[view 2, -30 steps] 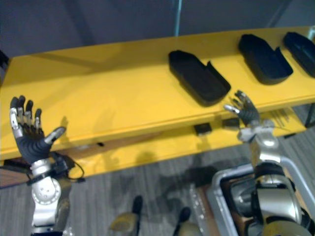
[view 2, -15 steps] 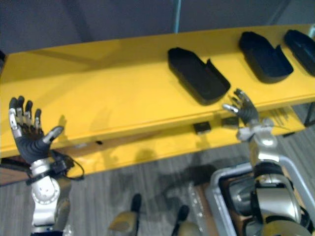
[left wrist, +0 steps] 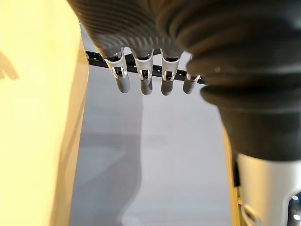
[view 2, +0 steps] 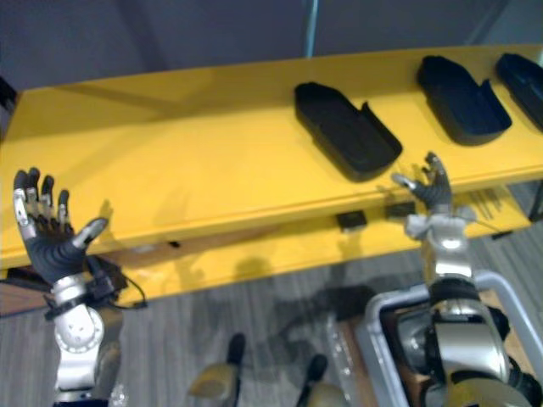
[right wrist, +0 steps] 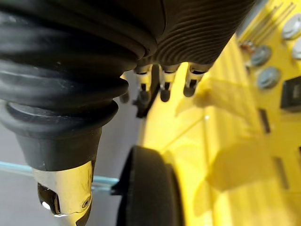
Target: Walk over and take plastic housings, then place them on the shelf
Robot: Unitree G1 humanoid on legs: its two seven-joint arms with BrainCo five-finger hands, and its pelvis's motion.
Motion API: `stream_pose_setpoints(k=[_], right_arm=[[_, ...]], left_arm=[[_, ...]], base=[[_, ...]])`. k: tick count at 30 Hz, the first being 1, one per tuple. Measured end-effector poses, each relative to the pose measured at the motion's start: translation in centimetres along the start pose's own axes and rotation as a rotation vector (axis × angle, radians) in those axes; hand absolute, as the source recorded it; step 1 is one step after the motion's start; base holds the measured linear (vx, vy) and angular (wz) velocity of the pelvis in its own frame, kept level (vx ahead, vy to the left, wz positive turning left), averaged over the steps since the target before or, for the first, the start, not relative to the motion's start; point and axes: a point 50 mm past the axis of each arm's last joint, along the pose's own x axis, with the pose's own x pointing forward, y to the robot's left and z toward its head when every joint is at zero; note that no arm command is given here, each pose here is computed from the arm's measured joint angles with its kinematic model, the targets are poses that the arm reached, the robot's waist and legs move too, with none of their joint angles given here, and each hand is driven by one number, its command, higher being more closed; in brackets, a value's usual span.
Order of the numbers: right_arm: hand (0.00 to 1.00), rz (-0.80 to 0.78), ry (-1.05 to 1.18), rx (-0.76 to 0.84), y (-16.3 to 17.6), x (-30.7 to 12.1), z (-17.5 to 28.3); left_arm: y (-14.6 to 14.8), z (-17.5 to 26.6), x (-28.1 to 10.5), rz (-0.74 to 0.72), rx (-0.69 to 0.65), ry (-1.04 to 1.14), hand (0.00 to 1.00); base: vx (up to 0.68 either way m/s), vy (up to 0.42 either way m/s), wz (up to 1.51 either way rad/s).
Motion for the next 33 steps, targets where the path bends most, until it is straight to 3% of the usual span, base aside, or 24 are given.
stream_pose_setpoints(k=[13,33], right_arm=[[0.0,0.035,-0.127,0.024,-0.3,3.3,6.9],[0.0,0.251,-0.104,-0.044,0.6,2.4,6.0]], left_arm=[[0.1,-0.1,0.0,0.014,-0.005,0.004,0.0],[-0.2,0.0,0.6,0.015,-0.015,-0.015,0.0]], base=[[-0.01,0.001,0.08],[0.0,0.001,-0.04]])
